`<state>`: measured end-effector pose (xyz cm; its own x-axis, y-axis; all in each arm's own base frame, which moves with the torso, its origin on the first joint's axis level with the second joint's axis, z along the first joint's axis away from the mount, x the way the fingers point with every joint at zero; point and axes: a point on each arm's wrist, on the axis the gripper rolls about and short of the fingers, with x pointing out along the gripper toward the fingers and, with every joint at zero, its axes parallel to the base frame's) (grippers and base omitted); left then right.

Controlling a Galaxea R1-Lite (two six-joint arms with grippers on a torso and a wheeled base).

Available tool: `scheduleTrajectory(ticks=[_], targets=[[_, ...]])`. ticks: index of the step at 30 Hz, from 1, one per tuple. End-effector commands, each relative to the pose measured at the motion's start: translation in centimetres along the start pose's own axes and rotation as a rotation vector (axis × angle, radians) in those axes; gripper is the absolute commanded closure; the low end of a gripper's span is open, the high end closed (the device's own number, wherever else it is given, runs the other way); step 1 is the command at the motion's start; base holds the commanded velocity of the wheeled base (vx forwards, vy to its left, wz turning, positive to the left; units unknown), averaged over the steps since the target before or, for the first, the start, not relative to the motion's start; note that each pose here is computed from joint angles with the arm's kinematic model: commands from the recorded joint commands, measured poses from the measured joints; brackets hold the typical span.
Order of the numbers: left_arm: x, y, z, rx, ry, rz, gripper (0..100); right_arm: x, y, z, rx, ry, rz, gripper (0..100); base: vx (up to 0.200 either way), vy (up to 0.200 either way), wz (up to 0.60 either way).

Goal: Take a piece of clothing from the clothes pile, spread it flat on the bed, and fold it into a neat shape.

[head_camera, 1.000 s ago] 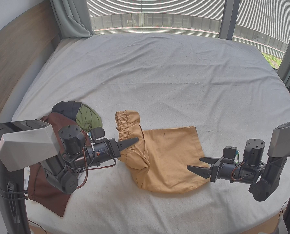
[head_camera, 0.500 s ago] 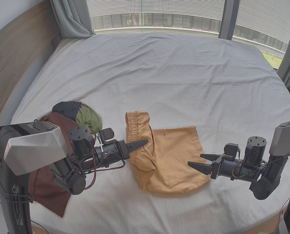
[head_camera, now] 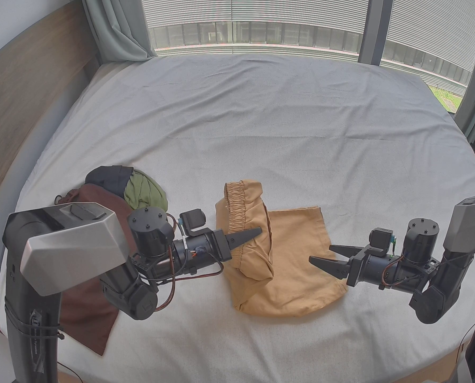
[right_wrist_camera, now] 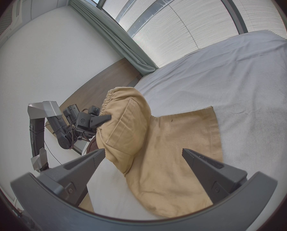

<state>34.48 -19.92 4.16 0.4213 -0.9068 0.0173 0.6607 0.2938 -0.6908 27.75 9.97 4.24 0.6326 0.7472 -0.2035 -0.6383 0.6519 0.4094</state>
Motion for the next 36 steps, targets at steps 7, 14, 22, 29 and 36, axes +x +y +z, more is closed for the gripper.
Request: scheduleTrajectory(ticks=[7, 14, 22, 29, 36], targets=[[1.8, 0.4, -1.1, -0.038, 0.033, -0.018, 100, 0.1, -0.3, 0.7, 0.002, -0.028, -0.003, 0, 0.0, 0.0, 0.0], [3.5, 0.6, -2.0, -0.087, 0.049, -0.045, 100, 0.1, -0.6, 1.0, 0.0, -0.042, -0.011, 0, 0.0, 0.0, 0.0], [5.0, 2.1, -3.7, -0.114, 0.076, -0.037, 100, 0.0, -0.8, 1.3, -0.001, -0.053, -0.017, 0, 0.0, 0.0, 0.0], [6.0, 3.3, -4.9, -0.125, 0.076, -0.026, 100, 0.1, -0.8, 1.3, -0.004, -0.055, -0.016, 0, 0.0, 0.0, 0.0], [6.4, 3.7, -5.7, -0.127, 0.086, -0.028, 100, 0.1, -0.8, 1.3, -0.004, -0.055, -0.016, 0, 0.0, 0.0, 0.0]])
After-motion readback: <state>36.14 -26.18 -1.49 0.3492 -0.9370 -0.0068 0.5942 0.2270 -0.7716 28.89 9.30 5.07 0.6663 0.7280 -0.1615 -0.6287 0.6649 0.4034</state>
